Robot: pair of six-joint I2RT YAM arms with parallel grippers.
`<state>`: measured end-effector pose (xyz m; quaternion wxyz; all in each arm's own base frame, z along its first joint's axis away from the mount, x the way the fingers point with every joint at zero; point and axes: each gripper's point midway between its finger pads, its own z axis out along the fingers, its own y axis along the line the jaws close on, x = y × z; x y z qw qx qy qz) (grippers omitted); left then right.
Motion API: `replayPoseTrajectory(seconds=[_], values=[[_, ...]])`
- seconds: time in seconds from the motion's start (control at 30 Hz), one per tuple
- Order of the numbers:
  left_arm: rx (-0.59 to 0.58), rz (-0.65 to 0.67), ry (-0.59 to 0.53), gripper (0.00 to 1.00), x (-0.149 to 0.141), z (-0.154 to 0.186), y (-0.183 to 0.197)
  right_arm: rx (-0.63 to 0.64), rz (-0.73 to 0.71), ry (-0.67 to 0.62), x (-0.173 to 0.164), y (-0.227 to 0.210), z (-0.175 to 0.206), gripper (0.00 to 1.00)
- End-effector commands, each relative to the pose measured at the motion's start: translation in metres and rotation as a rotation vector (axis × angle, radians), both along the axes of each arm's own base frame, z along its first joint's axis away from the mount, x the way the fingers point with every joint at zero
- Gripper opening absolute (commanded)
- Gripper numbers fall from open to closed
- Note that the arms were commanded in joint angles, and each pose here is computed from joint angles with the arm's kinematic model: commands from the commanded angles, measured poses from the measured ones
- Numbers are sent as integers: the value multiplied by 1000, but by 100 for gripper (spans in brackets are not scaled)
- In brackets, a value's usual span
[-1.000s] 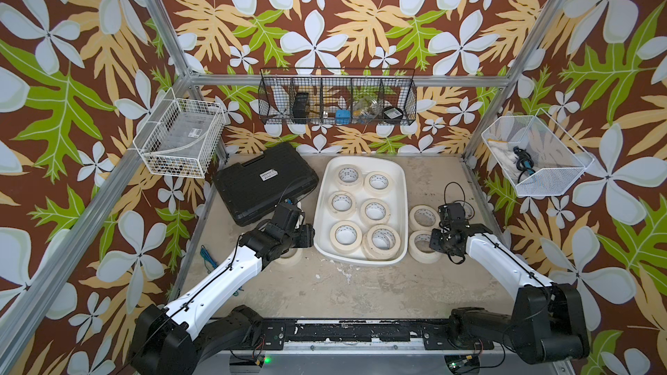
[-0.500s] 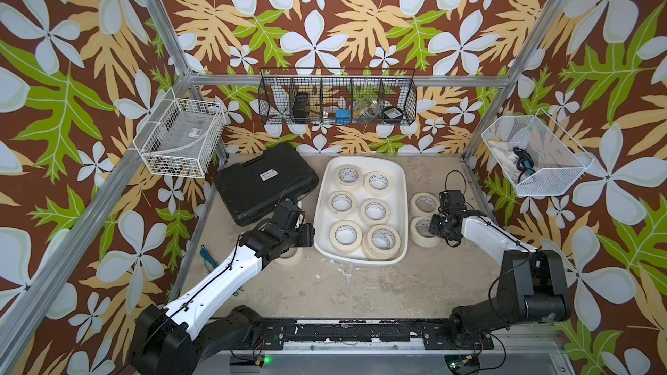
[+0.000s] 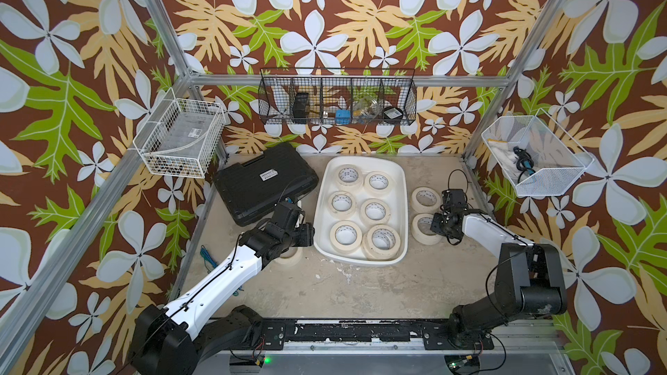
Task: Take out the art tape in the storage box
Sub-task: Place the art tape at the center of the board.
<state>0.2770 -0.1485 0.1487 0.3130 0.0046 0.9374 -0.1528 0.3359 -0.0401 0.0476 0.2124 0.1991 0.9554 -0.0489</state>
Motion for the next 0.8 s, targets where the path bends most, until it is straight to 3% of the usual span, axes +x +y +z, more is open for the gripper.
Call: replayPoseTrajectory(seconds=[0.0,0.13,0.27,0.77], values=[[-6,3,-2,68,2,2,-1,21,11,15,-5,4,-6,10],[-9,0,3,68,1,1,-2,26,16,8,-6,5,-2,31],[-15,-8,1,68,4,5,-5,36,22,-28,-3,7,17,43],[-6,-88,-45,68,48,51,-60,173,206,-292,5,57,141,48]])
